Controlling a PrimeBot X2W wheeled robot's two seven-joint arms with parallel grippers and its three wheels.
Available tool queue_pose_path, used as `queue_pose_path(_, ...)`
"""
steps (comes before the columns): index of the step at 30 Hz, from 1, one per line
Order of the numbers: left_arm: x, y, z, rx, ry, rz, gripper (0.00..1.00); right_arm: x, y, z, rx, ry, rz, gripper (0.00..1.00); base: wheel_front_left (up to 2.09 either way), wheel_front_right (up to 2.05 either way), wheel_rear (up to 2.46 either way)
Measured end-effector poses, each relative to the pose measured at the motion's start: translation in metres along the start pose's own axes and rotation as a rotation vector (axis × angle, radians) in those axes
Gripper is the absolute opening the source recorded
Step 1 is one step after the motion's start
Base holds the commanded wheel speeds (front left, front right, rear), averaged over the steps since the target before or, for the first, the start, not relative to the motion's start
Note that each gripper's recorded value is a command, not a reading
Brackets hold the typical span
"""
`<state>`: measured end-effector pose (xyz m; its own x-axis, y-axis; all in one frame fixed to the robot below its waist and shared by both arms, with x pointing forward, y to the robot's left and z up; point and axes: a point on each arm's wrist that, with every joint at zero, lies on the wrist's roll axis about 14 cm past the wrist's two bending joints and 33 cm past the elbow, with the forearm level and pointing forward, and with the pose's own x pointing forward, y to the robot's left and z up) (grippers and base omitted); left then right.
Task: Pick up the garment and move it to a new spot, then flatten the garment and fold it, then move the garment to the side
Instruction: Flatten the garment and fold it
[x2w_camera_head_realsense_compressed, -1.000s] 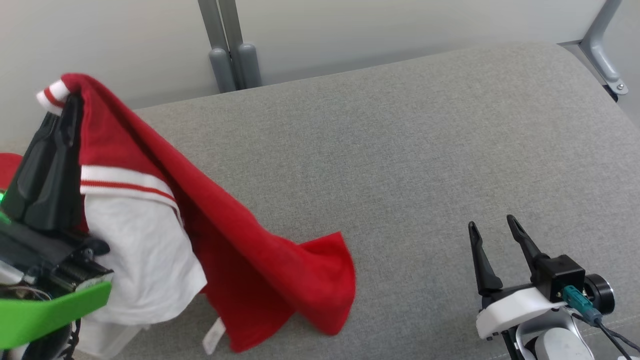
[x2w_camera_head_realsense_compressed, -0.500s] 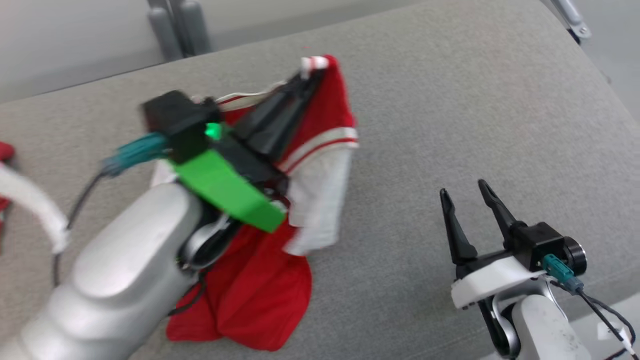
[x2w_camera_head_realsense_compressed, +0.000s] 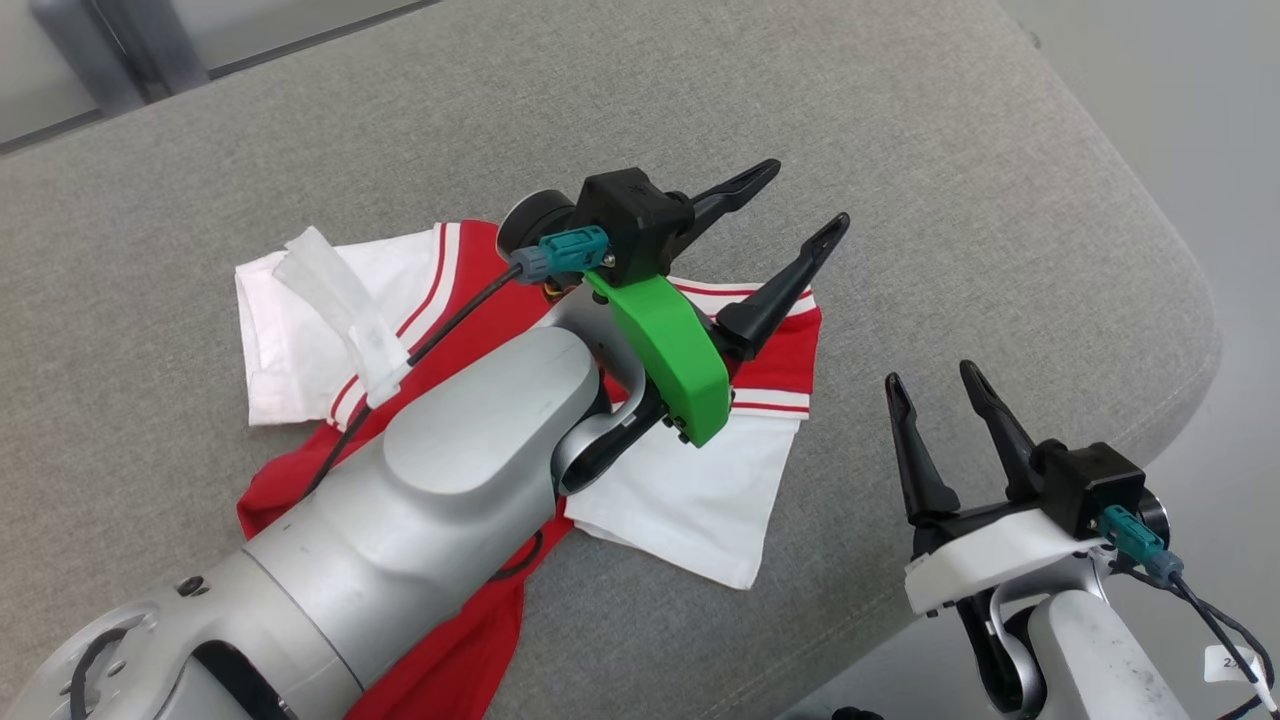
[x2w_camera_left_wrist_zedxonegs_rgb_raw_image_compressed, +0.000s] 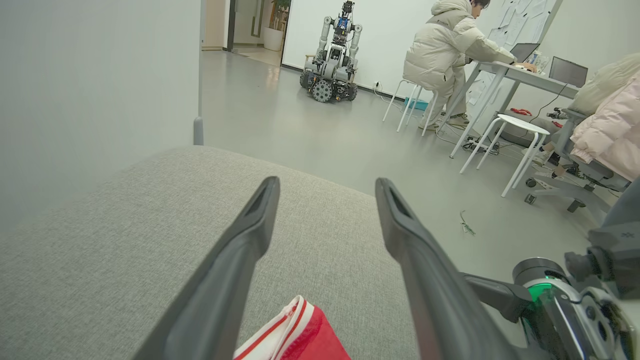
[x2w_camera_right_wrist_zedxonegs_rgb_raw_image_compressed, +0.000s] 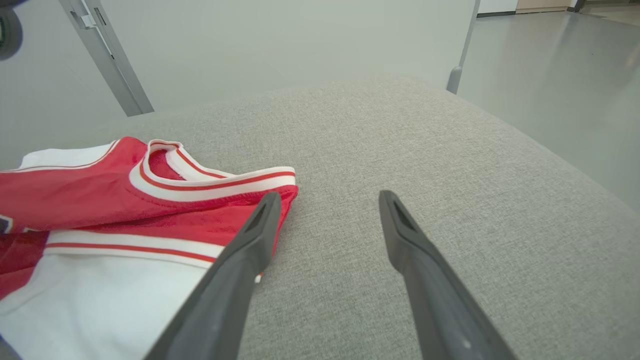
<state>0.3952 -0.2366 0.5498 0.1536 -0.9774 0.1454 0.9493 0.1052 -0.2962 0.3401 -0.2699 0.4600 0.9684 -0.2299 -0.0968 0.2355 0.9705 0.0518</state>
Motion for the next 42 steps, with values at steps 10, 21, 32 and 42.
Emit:
queue_pose_path(10,-0.043,0.046,0.014,-0.085,-0.116,0.257,1.00,-0.005,-0.005,-0.005,-0.027,0.012,-0.013,1.00,0.00,0.00,0.00)
queue_pose_path(21,-0.242,0.113,-0.020,-0.081,-0.027,0.848,1.00,-0.005,0.028,-0.002,-0.034,-0.013,0.096,1.00,0.00,0.00,0.00)
queue_pose_path(32,-0.317,0.098,-0.075,-0.312,0.078,1.046,1.00,0.001,0.064,0.000,-0.038,-0.028,0.208,1.00,0.00,0.00,0.00)
queue_pose_path(42,-0.281,0.095,-0.090,-0.417,0.066,0.937,1.00,0.004,0.066,-0.003,-0.051,-0.018,0.216,1.00,0.00,0.00,0.00)
